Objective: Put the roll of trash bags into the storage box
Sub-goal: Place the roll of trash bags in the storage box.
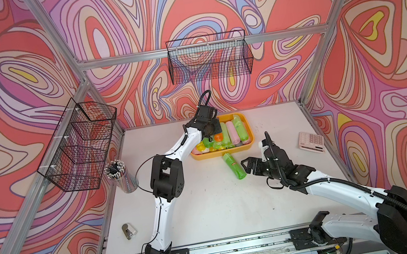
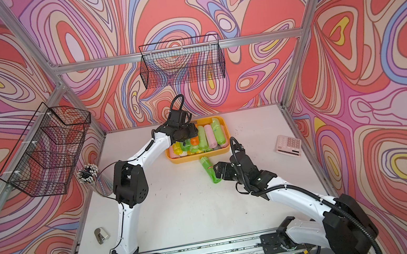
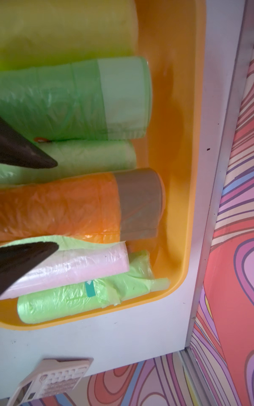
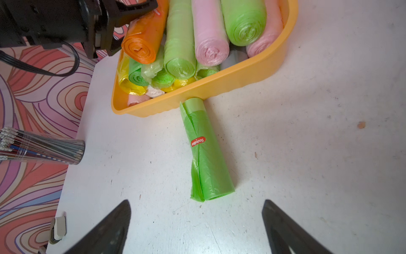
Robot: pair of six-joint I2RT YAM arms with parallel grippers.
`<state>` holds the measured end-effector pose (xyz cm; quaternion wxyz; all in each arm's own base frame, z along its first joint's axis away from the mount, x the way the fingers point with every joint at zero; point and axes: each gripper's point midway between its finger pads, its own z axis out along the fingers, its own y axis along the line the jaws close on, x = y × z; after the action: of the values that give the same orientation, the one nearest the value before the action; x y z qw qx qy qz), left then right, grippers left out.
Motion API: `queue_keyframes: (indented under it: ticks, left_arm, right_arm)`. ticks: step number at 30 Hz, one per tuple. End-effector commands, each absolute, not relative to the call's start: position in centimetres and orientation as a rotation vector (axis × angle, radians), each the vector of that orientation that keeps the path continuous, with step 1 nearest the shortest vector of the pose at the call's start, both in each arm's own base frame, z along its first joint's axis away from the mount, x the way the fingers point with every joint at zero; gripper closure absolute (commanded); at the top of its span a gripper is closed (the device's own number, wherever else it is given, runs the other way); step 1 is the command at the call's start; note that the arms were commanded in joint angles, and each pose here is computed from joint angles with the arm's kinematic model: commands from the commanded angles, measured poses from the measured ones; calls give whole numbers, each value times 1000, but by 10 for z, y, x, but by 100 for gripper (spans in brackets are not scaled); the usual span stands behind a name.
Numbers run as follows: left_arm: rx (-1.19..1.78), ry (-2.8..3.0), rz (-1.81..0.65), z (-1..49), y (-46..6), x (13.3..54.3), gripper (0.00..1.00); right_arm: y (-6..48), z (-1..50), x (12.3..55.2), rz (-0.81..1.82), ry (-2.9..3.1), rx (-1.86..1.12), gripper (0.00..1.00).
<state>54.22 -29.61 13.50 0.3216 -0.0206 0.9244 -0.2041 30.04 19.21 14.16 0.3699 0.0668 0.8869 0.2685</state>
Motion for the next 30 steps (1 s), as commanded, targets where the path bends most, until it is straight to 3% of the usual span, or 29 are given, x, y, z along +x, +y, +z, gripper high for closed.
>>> queue_keyframes:
  ticks: [1,8,10,21,30]
  left_arm:
    - [-20,2395,-563,149,-293,537,30]
    - [-12,2311,-586,177,-284,524,14]
    - [-7,2302,-597,181,-284,519,0]
    - [-18,2224,-608,219,-264,491,0]
    - [-51,2178,-699,238,-247,444,0]
  right_arm:
    - [187,136,296,651,2290,167,5]
    - [184,131,296,626,2307,180,4]
    - [184,130,296,624,2309,186,5]
    - [180,120,295,589,2336,205,5]
    - [171,117,296,525,2337,225,5]
